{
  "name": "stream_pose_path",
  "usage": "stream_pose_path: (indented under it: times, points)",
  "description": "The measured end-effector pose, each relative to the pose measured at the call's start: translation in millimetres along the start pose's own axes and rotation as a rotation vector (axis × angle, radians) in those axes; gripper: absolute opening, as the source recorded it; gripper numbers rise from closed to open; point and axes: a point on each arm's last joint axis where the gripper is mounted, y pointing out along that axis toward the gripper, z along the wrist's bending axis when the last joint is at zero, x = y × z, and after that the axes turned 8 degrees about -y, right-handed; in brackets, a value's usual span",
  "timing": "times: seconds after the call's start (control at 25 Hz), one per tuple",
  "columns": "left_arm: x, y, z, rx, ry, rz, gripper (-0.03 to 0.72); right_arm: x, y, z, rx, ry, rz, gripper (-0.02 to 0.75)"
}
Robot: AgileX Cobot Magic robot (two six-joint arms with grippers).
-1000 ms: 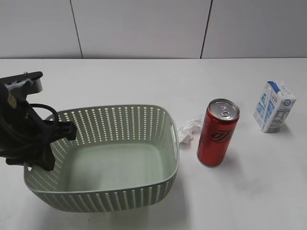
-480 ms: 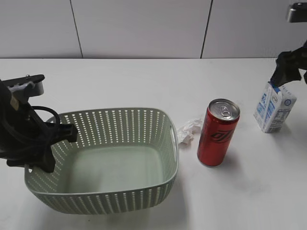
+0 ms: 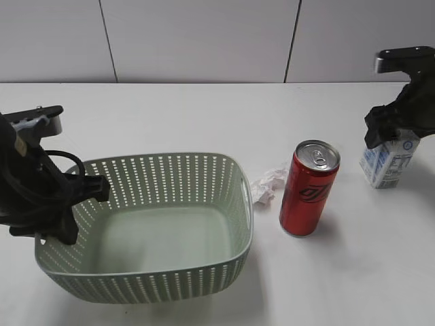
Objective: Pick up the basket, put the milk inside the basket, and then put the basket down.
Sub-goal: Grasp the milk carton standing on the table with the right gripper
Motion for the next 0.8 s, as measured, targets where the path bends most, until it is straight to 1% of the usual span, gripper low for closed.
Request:
stream_pose_path:
  times: [0.08,0.2,0.28,0.36,0.52,0.64,0.68,0.8]
  points:
    - [0.0,0.0,0.0,0.000,0.000,0.000,-0.001,-1.7,5.8,0.3,0.003,0.000,0.014,0.573]
    - [0.0,0.0,0.0,0.000,0.000,0.000,-0.001,-2.1,7.1,0.4,0.004,0.001,0.018,0.502]
    - [0.0,0.0,0.0,0.000,0.000,0.000,-0.001,-2.2,7.1,0.4,0.005,0.001,0.020,0.421]
    - [0.0,0.0,0.0,0.000,0.000,0.000,-0.001,-2.9,6.8,0.6,0.008,0.001,0.030,0.313]
    - [0.0,0.0,0.0,0.000,0.000,0.000,-0.001,0.8,0.9,-0.1,0.021,0.000,0.077,0.314]
    - [0.0,0.0,0.0,0.000,0.000,0.000,-0.001,14.5,-13.9,-3.2,0.028,-0.002,0.100,0.314]
    - [0.0,0.0,0.0,0.000,0.000,0.000,-0.001,22.5,-23.8,-3.3,0.027,-0.007,0.087,0.314]
    - [0.0,0.0,0.1,0.001,0.001,0.000,-0.001,45.7,-66.0,-1.2,0.006,-0.032,-0.008,0.314]
